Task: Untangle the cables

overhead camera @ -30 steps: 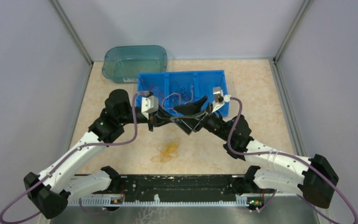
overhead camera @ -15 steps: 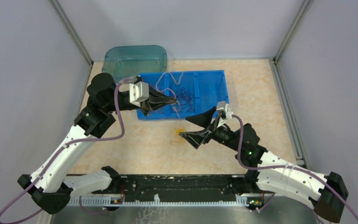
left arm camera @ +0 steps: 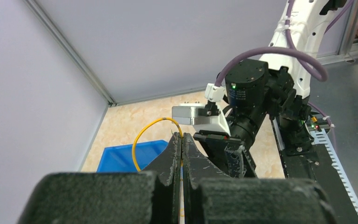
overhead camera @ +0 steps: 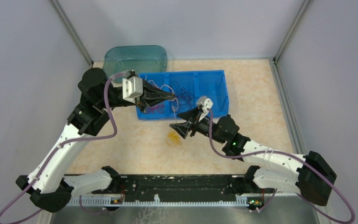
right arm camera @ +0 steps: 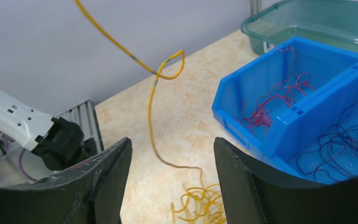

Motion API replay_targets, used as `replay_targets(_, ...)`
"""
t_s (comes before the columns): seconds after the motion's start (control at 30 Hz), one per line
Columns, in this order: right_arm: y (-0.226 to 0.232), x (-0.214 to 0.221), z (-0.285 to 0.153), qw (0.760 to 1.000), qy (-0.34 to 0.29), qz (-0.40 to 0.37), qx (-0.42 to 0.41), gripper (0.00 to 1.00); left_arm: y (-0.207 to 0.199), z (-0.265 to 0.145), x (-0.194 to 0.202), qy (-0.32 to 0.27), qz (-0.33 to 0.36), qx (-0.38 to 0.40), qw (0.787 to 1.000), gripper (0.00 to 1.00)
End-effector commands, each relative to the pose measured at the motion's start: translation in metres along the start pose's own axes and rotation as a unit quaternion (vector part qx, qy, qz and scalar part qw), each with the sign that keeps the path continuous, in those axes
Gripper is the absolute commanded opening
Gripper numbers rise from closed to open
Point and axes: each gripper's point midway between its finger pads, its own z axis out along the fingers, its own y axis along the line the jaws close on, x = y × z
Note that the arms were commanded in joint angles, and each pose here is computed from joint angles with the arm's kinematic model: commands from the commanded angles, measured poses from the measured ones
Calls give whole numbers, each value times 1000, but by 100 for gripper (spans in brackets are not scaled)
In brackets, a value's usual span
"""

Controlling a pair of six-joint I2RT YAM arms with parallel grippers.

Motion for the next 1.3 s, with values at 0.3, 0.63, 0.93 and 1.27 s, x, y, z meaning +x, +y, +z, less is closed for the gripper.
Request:
replay_targets(0.3, 13, -20, 34, 996, -64, 15, -54, 39, 2, -1, -45, -34, 10, 9, 999, 0)
replay_targets(0.63, -2, 48, 32, 998, -15, 52, -32, 28, 19, -2, -95, -75, 62, -13, 995, 0)
replay_targets(0.93, -16, 118, 4, 995, 34, 90, 12, 26, 38, -5, -144, -111, 128, -49, 984, 0)
replay_targets(1.27, -11, 86, -3, 997, -7, 73, 23, 53, 48, 1, -127, -94, 119, -58, 987, 0)
